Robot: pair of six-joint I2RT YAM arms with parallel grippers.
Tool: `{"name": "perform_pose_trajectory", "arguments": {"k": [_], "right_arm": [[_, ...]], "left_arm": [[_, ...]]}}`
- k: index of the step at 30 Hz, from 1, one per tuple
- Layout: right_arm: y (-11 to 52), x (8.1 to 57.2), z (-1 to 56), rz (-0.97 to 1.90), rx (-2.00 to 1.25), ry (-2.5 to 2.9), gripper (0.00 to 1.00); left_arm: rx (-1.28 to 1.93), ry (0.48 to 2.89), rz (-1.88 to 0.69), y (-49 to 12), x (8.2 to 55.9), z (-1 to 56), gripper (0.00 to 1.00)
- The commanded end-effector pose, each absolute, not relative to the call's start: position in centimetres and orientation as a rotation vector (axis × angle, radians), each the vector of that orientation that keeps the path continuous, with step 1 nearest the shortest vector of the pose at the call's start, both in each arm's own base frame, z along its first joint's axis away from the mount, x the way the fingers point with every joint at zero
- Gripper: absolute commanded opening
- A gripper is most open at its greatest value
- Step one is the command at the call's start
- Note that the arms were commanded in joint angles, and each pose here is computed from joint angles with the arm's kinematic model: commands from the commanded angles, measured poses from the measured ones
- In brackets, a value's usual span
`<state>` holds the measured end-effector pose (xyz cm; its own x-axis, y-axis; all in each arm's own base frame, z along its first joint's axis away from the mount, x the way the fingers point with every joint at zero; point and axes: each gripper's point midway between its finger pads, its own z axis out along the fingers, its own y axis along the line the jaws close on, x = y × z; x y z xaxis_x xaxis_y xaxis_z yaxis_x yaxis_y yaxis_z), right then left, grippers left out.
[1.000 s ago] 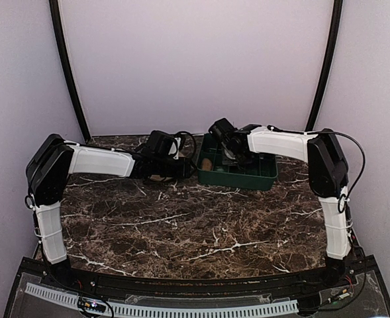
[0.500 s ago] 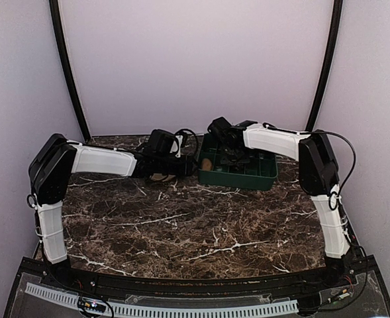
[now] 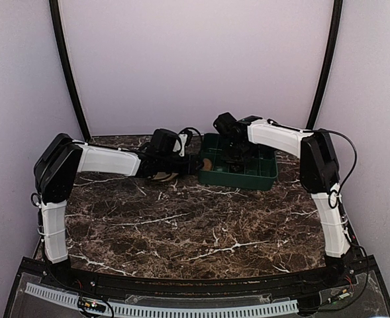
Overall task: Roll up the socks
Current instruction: Place the sock in the storage box.
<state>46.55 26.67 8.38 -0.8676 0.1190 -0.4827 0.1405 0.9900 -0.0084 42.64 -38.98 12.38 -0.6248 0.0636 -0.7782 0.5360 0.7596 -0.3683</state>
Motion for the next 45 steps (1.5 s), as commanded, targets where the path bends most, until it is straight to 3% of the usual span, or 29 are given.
{"name": "perform_pose_trajectory", "arguments": {"k": [1, 20, 23, 34, 45], "right_arm": [[26.6, 44.3, 4.8, -0.016, 0.222, 2.775, 0.00], [25.9, 45.2, 2.7, 0.083, 0.434, 2.793, 0.00], [25.5, 45.3, 2.8, 0.079, 0.439, 2.791, 0.07], [25.3, 46.3, 5.8, 0.111, 0.419, 2.709, 0.50], [24.8, 46.1, 7.3, 0.096, 0.421, 2.692, 0.56]], "left_arm": [[0.494, 2.079, -0.797, -40.1, 43.2, 14.4, 0.54], [0.542, 2.095, -0.759, -40.2, 43.5, 13.2, 0.53], [0.544, 2.092, -0.759, -40.3, 43.5, 13.3, 0.53], [0.542, 2.090, -0.758, -40.0, 43.2, 13.6, 0.53], [0.543, 2.092, -0.763, -40.0, 43.1, 14.1, 0.53]]}}
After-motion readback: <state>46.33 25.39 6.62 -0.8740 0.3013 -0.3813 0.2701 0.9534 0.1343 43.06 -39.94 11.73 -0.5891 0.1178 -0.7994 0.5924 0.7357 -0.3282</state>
